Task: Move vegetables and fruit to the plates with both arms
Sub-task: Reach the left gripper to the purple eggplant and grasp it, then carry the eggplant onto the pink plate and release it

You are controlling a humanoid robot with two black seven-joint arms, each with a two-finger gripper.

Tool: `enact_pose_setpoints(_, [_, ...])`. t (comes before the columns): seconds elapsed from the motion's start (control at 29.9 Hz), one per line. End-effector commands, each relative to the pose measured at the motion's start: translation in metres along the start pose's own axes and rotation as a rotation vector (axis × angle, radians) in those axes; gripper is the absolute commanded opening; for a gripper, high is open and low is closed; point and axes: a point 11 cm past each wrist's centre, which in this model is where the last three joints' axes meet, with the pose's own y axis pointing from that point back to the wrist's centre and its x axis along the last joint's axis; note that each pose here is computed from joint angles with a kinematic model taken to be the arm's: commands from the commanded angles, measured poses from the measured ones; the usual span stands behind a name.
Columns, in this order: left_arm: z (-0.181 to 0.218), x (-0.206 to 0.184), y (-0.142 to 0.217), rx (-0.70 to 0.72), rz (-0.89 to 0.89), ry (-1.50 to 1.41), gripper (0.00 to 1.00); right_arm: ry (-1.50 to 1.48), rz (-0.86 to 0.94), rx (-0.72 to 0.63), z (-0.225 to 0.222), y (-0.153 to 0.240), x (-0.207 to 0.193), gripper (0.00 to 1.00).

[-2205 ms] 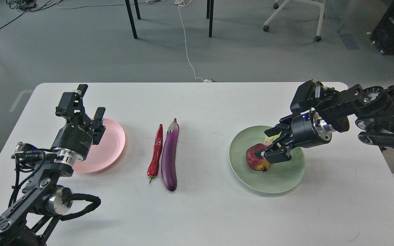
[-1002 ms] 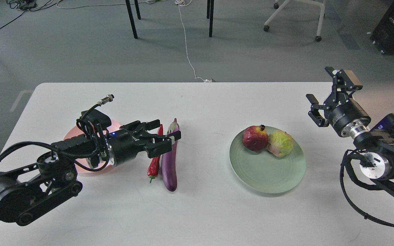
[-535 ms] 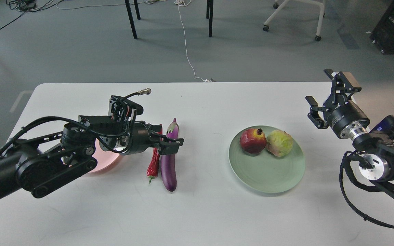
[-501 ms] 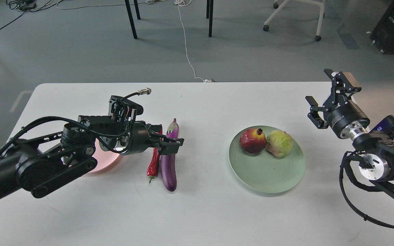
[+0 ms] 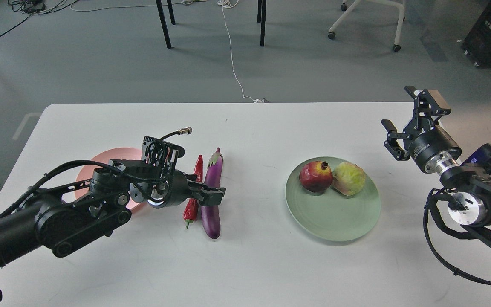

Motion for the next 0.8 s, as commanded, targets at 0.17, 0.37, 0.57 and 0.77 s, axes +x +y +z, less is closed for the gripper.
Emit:
enact_pose_setpoints(0.17, [0.003, -0.003, -0.003, -0.001, -0.010, 0.042, 0.37, -0.001, 0.004, -0.004, 0.002, 0.001, 0.001, 0.98])
enact_pose_setpoints(0.37, [0.012, -0.005, -0.008, -0.005, -0.011, 0.043, 0.24, 0.000, 0.007, -0.004, 0.002, 0.001, 0.002, 0.98])
enact_pose_setpoints(0.57, [0.033, 0.010, -0.009, -0.054, 0.027, 0.033, 0.18, 0.001, 0.008, -0.004, 0.002, 0.001, 0.002, 0.98])
enact_pose_setpoints(0.77, [0.037, 0.050, 0.023, -0.112, 0.109, 0.028, 0.19, 0.000, 0.005, -0.006, 0.003, 0.001, 0.001, 0.98])
